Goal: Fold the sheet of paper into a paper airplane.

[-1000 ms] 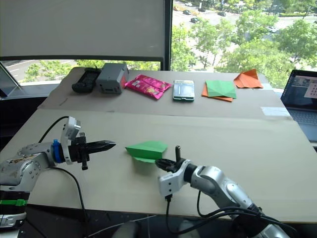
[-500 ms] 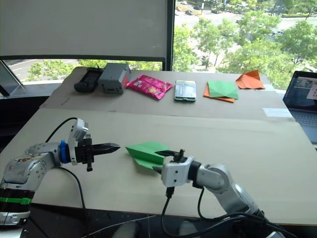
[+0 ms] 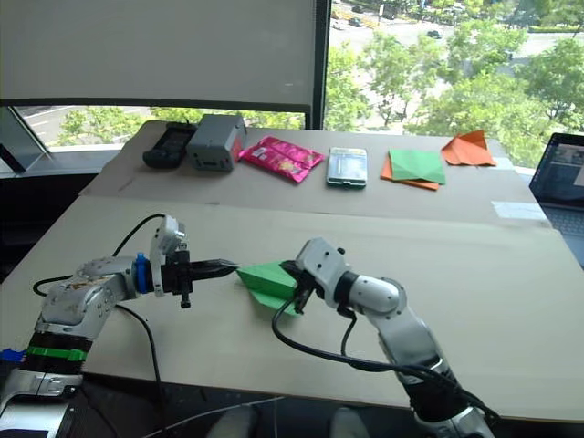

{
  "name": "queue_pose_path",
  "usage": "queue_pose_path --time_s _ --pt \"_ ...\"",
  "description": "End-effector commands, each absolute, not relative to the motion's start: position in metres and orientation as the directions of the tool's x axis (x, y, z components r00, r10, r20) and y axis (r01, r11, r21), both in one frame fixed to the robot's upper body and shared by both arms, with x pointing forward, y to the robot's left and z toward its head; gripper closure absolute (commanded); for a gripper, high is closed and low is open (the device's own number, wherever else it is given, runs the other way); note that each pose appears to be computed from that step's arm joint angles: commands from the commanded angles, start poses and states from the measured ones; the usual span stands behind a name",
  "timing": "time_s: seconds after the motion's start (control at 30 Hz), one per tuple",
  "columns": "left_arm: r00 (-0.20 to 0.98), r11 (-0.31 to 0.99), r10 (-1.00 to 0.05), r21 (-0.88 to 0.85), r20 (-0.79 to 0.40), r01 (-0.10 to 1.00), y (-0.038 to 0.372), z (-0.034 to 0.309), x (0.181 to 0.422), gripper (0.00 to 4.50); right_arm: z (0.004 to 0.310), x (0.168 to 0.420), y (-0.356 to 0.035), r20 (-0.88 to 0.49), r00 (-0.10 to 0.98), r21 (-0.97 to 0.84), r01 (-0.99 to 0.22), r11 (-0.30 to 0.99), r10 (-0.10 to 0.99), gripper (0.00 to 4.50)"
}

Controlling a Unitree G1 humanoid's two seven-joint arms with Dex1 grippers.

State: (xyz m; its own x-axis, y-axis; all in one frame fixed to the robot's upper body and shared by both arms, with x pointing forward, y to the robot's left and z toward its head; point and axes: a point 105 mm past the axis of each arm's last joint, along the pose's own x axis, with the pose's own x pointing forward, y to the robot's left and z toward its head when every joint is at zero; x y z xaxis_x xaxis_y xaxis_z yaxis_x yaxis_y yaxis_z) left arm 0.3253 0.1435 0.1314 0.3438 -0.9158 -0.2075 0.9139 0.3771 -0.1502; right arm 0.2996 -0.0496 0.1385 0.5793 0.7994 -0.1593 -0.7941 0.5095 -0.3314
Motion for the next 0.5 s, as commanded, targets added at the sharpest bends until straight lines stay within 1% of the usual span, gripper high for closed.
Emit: queue_pose_path --time_s 0.03,0.17,0.3,0.37,0.5 --pt "0.285 0.317 -0.931 -0.123 -0.228 0.940 0.128 0.125 0.337 4.50 0.152 0.291 -0.048 -0.115 0.551 -0.305 -0.812 0.498 0.827 4.49" --pt "0.271 0.306 -0.930 -0.115 -0.250 0.945 0.117 0.118 0.353 4.50 0.154 0.282 -0.047 -0.112 0.532 -0.282 -0.827 0.487 0.839 4.49" --pt "0.257 0.297 -0.918 -0.093 -0.303 0.950 0.113 0.108 0.359 4.50 0.155 0.280 -0.048 -0.105 0.547 -0.268 -0.820 0.506 0.830 4.49" --pt "0.229 0.268 -0.922 -0.087 -0.313 0.959 0.112 0.106 0.355 4.50 0.156 0.282 -0.051 -0.099 0.571 -0.268 -0.804 0.531 0.815 4.49" --pt "0.164 0.202 -0.917 -0.068 -0.365 0.977 0.116 0.099 0.340 4.50 0.159 0.290 -0.060 -0.085 0.627 -0.271 -0.762 0.588 0.774 4.49"
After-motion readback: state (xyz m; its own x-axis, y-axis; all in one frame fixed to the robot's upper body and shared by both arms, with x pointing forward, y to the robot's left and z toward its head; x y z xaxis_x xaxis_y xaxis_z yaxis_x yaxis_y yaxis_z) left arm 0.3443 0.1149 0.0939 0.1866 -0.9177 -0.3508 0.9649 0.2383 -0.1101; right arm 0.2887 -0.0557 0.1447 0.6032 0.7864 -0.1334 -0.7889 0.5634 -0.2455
